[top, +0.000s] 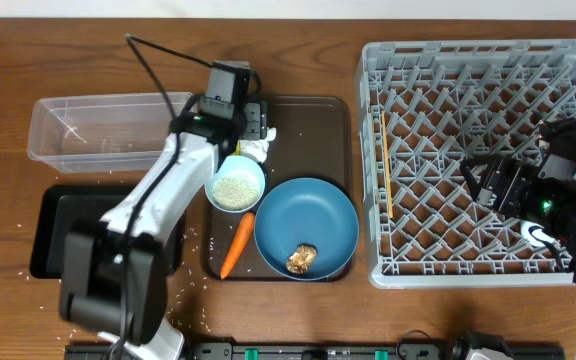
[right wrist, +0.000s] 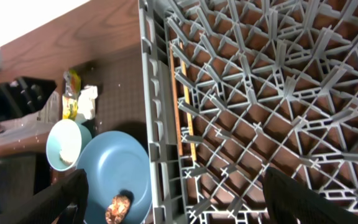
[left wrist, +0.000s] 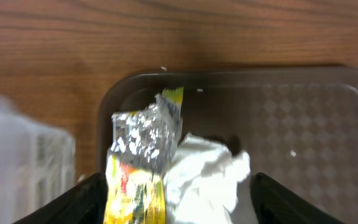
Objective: Sort waste into correct bins and load items into the dishwasher rack
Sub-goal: 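Grasp the silver snack wrapper with the left gripper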
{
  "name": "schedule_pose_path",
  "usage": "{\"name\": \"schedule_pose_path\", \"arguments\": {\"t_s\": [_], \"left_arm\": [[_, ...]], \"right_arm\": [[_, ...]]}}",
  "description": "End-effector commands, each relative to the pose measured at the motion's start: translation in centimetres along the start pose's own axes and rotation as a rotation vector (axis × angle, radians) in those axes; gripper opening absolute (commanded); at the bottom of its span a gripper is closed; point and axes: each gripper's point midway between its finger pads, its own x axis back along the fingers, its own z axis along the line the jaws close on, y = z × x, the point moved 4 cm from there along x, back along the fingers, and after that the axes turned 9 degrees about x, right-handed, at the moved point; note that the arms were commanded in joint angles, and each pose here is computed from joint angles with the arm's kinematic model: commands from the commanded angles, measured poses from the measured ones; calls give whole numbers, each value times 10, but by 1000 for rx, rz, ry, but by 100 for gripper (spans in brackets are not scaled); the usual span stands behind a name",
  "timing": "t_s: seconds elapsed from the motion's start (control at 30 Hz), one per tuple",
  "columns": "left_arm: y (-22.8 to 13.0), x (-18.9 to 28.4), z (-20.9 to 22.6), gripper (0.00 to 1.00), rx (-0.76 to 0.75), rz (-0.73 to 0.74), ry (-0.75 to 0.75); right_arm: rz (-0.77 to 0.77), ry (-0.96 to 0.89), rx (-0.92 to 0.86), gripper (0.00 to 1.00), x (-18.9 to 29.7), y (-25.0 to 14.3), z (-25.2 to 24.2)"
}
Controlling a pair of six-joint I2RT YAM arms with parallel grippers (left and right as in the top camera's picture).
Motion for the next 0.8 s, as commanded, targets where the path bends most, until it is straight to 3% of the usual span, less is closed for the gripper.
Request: {"name": "schedule_pose_path", "arguments": {"t_s": [0.0,0.13,0.27,0.33,0.43,0.53,0.63,0.77], "left_arm": [[-6,-23,2,71,-23,7,26],[-12,-50,1,70,-22,4,25],[-20,-69,2,59,-24,18,30],[-26,-77,3,52,-26,31,36],[-29,-81,4,30,-26,39,40],[-18,-72,1,15,-21,1,25],[0,-51,-4,8,-14,-52,4],[22,-10,-8,6,-7,-116,-22]], "right_arm": [[12,0,17,83,-2,-1,1],[7,-1,19,83,-2,0,1],[7,-1,19,83,-2,0,1],[6,-1,19,82,-2,0,1],[6,0,19,82,-2,0,1],[8,0,19,82,-2,-1,1],[8,0,19,82,-2,-1,1],[8,0,19,82,-2,-1,1]]}}
